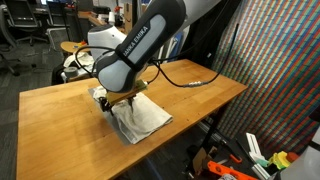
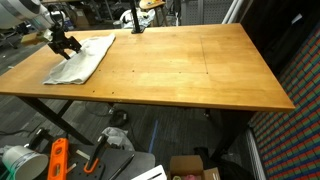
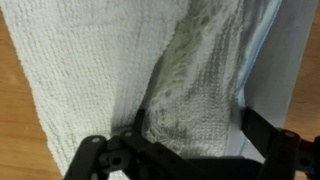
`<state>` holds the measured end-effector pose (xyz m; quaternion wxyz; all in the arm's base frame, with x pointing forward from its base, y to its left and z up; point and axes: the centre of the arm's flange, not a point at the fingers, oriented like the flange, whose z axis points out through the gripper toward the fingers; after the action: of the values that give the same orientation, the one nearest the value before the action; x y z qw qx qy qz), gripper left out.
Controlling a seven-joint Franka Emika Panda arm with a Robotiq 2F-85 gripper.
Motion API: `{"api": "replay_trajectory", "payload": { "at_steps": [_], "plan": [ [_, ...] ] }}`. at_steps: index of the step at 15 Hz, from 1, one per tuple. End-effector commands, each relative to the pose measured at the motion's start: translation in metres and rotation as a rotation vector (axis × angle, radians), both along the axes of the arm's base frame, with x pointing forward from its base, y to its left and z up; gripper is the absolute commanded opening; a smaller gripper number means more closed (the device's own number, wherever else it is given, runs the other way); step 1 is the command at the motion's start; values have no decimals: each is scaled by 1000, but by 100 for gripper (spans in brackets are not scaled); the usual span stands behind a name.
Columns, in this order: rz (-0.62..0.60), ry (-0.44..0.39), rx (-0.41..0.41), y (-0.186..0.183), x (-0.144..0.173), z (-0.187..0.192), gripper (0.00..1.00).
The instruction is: Fold the white towel in half from right to left
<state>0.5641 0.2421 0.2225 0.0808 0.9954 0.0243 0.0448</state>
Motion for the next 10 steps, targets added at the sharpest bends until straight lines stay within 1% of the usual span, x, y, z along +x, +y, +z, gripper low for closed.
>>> {"api": "replay_trajectory", "payload": {
  "at_steps": [1,6,10],
  "plan": [
    [-45,-17,11,-2,18,1,100],
    [-57,-4,12,-6,24,2,100],
    [-67,50,17,-16,29,6,100]
  ]
}}
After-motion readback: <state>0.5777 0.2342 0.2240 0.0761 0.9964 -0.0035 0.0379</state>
